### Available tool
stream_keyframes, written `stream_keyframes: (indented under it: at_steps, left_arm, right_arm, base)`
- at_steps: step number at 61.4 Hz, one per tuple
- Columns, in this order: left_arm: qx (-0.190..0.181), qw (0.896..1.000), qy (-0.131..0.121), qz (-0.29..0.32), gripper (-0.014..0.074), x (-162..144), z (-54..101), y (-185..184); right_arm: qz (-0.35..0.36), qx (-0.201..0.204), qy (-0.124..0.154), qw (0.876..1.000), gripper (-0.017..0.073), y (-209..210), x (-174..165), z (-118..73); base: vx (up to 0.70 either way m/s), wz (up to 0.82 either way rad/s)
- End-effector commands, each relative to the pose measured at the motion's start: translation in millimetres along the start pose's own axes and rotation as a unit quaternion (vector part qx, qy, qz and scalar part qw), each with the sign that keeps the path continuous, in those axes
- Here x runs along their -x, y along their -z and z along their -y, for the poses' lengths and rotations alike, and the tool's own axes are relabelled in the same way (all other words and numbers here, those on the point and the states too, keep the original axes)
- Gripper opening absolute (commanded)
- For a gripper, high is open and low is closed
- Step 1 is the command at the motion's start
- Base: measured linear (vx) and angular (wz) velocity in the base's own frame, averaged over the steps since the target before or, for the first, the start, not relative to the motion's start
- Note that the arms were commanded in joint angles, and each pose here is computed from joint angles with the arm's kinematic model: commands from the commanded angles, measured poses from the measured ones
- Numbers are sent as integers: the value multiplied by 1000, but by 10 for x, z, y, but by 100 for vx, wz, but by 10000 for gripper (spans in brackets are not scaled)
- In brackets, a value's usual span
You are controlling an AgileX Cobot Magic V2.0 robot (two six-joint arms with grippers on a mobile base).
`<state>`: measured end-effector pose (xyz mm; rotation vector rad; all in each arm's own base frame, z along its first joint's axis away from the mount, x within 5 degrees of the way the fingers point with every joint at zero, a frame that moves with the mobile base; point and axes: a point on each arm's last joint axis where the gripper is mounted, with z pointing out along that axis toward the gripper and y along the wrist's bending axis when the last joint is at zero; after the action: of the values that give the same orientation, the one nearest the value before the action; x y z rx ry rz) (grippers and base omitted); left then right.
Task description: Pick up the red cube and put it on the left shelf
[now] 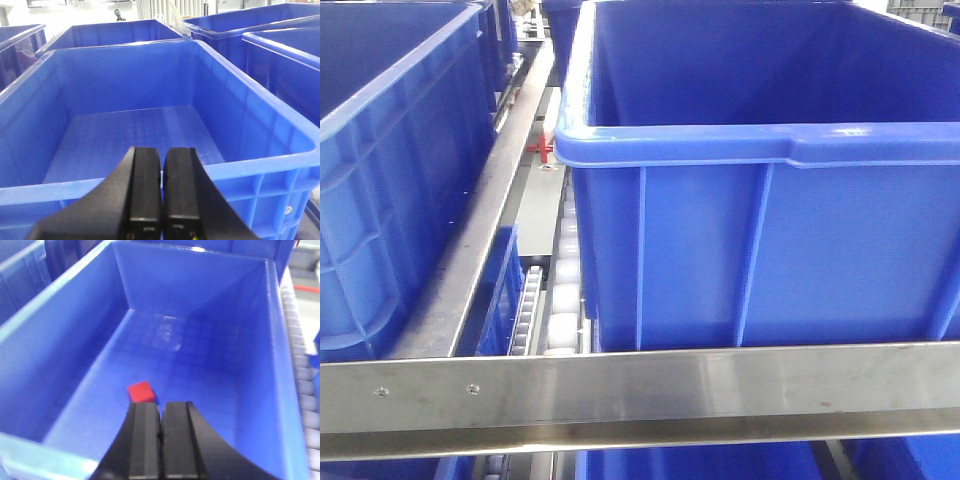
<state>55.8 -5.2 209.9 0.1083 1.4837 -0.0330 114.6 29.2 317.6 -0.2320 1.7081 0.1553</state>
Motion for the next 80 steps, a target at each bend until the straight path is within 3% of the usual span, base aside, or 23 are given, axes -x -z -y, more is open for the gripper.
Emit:
stream_keyframes:
  at_steps: [1,21,45,80]
  left_arm:
    - [7,1000,5,27,106,-4,-10,-7]
    - [7,1000,5,27,106,-4,-10,-7]
    - [7,1000,5,27,106,-4,-10,-7]
    - [7,1000,5,27,106,-4,-10,-7]
  right_arm:
    - [65,-22,9,998,52,146,79,51]
    - [103,-101,6,990,52,442,-516,130]
    - [156,-98,12,983,52,505,-1090,70]
    - [156,-98,11,983,52,504,-1080,70]
  base:
    - [0,0]
    - [0,0]
    - [0,0]
    - [0,0]
